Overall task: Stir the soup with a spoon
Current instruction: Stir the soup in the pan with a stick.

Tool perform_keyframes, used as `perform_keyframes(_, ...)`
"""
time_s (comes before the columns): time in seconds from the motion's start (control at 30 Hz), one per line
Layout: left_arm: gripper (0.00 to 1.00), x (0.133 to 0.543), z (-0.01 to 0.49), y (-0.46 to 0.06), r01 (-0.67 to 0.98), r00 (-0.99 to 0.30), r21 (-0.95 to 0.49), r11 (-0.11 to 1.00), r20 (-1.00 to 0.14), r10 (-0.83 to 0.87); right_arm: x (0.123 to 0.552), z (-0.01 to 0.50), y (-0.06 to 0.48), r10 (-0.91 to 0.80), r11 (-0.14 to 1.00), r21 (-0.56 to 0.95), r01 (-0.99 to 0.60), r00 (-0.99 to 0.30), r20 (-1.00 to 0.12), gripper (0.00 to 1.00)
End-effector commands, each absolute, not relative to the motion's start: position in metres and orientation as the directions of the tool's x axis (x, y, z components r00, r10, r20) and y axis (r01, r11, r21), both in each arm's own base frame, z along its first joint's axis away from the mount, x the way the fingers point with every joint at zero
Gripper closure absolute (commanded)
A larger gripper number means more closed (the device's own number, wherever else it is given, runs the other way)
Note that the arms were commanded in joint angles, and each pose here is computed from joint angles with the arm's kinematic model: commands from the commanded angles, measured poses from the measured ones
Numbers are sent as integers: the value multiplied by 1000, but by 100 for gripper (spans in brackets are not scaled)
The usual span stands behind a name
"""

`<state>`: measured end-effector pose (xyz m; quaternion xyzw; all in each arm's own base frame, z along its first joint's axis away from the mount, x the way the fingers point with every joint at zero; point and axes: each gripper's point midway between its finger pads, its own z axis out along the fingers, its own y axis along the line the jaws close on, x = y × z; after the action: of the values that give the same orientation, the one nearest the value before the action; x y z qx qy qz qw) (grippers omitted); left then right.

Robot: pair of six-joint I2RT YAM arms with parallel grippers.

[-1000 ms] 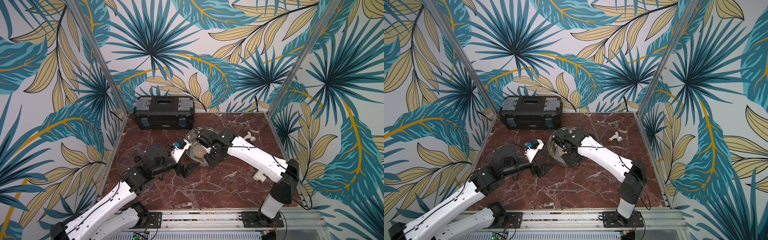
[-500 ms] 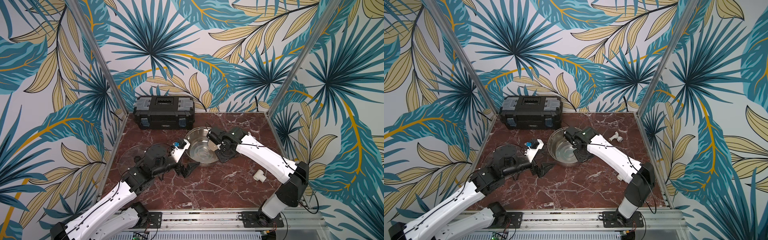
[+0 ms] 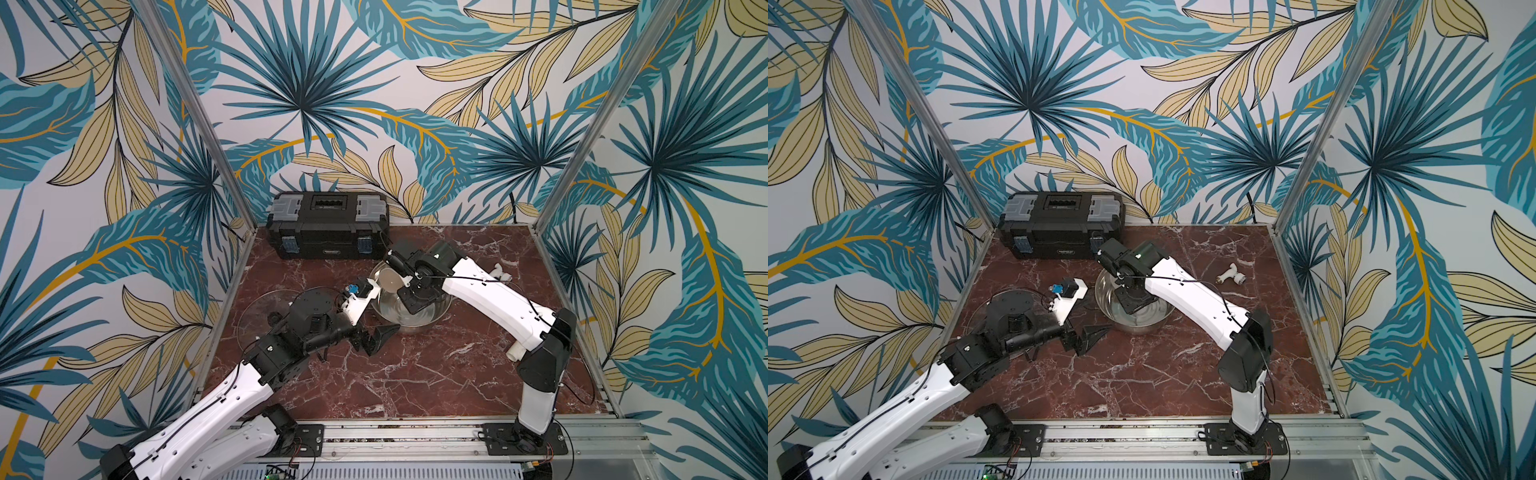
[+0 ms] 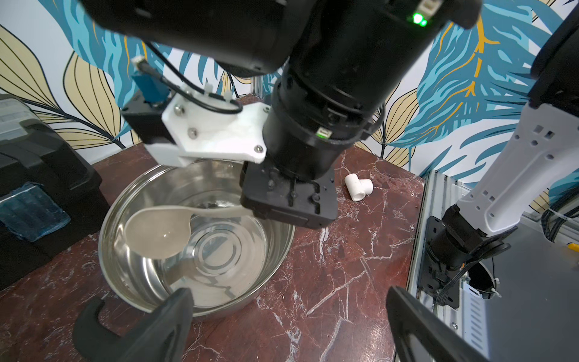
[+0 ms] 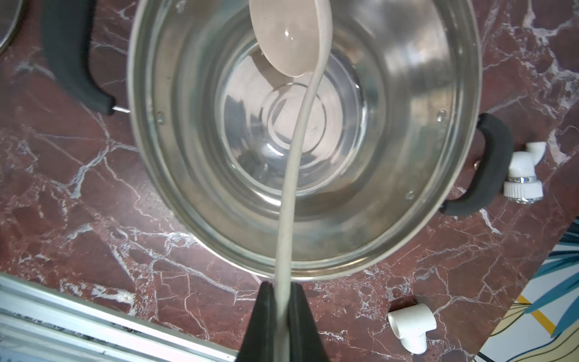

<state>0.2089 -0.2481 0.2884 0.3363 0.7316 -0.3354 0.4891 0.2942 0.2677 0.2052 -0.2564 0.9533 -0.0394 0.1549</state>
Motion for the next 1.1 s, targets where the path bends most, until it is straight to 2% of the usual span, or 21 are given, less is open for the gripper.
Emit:
perform_keyframes(0.0, 0, 206, 285, -246, 818, -295, -159, 552, -941, 165, 274, 206, 272, -537, 843, -135, -520, -809, -239, 100)
perform_keyframes(0.37, 0, 206, 284, -247, 823, -292, -159, 546, -942, 166, 229, 194, 218, -527, 845, -201, -495, -833, -166, 100)
perform_keyframes(0.5, 0, 207, 283, -249, 825, -291, -159, 543, -942, 166, 230, 192, 189, -503, 850, -270, -453, -851, -155, 100)
perform_keyframes(0.67, 0, 207, 282, -251, 826, -294, -163, 539, -941, 166, 254, 190, 164, -437, 880, -285, -380, -883, -171, 100)
perform_keyframes(0.9, 0, 207, 282, -250, 824, -295, -163, 542, -941, 164, 295, 196, 185, -455, 873, -290, -392, -868, -200, 100)
perform_keyframes(1.07, 0, 207, 283, -250, 822, -297, -167, 544, -941, 160, 309, 195, 226, -458, 887, -180, -426, -863, -213, 100)
